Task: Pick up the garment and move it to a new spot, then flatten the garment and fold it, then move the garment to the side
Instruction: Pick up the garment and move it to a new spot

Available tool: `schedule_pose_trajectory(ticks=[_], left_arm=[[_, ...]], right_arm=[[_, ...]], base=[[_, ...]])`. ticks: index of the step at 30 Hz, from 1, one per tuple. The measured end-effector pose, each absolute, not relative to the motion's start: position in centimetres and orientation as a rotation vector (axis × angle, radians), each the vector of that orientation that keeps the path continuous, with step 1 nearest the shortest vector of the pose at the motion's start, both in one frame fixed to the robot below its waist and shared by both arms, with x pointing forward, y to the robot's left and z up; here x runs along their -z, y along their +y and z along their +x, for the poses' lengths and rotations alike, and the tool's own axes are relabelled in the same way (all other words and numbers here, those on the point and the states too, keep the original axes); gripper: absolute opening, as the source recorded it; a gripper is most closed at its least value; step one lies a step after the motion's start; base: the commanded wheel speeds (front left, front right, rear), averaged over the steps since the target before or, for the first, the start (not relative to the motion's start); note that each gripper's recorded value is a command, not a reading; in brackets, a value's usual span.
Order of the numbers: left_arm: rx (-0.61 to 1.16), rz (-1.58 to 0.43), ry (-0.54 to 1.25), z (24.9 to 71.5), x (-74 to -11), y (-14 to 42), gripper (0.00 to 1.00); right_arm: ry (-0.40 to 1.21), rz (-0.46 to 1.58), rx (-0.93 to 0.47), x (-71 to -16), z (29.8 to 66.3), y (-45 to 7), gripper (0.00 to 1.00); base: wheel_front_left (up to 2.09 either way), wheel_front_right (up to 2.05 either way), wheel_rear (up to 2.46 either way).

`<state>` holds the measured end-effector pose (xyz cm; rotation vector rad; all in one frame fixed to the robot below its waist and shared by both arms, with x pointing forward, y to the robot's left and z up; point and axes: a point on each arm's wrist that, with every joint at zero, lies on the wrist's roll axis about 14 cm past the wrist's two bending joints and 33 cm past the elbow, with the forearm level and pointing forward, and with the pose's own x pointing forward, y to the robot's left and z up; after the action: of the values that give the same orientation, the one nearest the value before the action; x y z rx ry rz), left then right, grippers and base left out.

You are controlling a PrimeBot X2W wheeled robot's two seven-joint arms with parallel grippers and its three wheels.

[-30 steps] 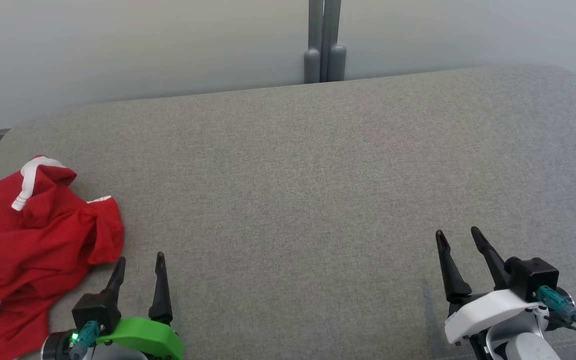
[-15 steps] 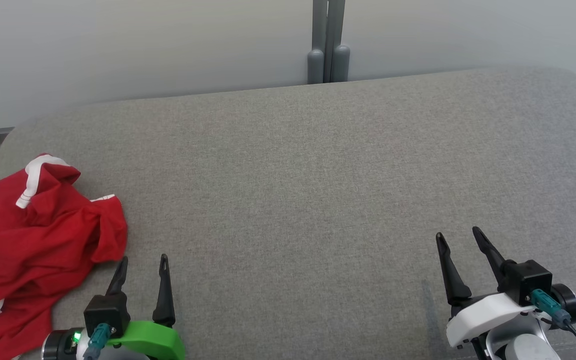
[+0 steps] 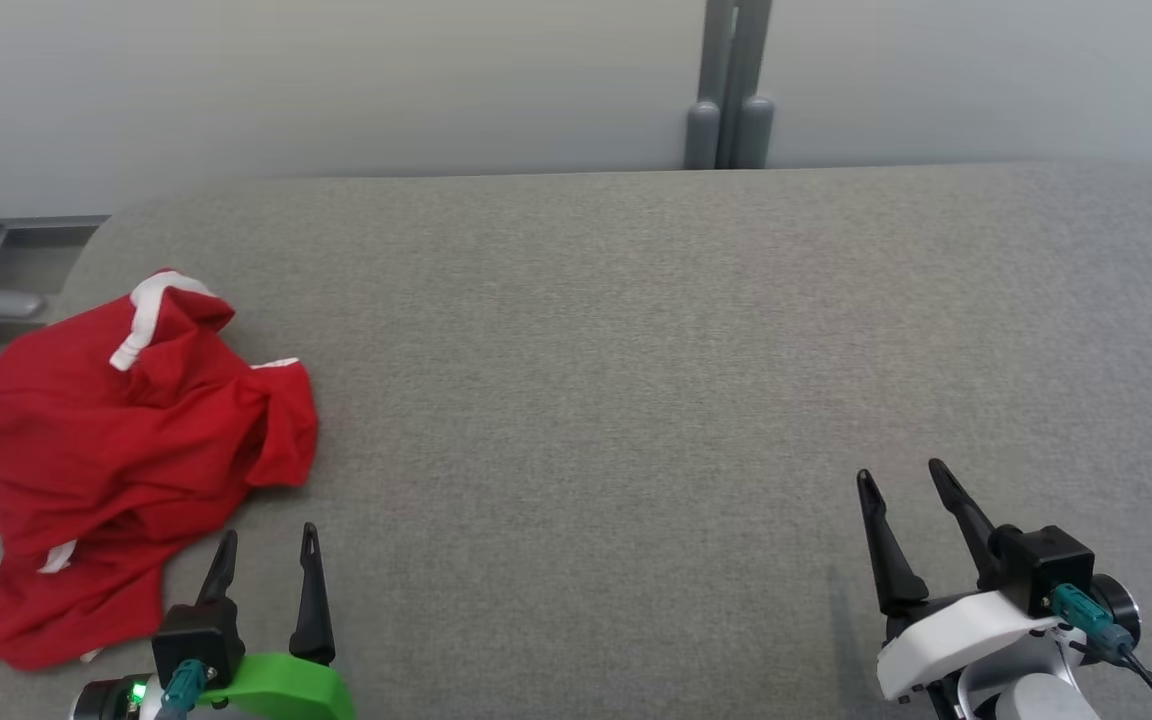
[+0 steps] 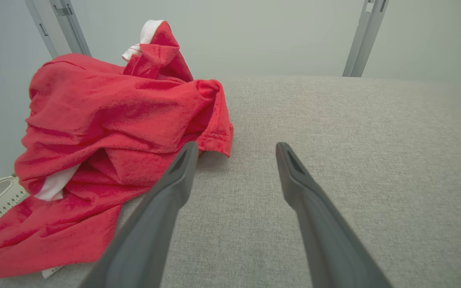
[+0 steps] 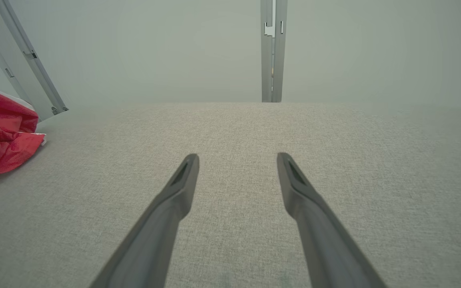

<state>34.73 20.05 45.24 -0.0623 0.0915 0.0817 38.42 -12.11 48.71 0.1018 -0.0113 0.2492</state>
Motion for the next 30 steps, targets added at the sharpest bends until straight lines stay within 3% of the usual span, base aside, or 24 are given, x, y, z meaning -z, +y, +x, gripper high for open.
schedule_pose_trajectory(ticks=[11, 18, 23, 30], left_arm=[[-0.305, -0.092, 0.111, 29.8, -44.4, 26.5, 1.00], [-0.357, -0.140, 0.135, 27.5, -43.5, 28.6, 1.00], [-0.319, -0.075, 0.103, 30.5, -45.4, 30.4, 1.00], [-0.138, 0.071, 0.067, 38.3, -49.1, 30.0, 1.00]], right_arm=[[0.016, 0.138, -0.571, -48.6, 38.9, -1.6, 1.00], [0.056, 0.145, -0.717, -47.6, 38.4, 3.2, 1.00], [0.079, 0.137, -0.713, -46.6, 39.1, 2.8, 1.00], [0.115, 0.133, -0.638, -45.1, 40.1, -0.1, 1.00]], base=[[0.00, 0.00, 0.00], [0.00, 0.00, 0.00], [0.00, 0.00, 0.00], [0.00, 0.00, 0.00]])
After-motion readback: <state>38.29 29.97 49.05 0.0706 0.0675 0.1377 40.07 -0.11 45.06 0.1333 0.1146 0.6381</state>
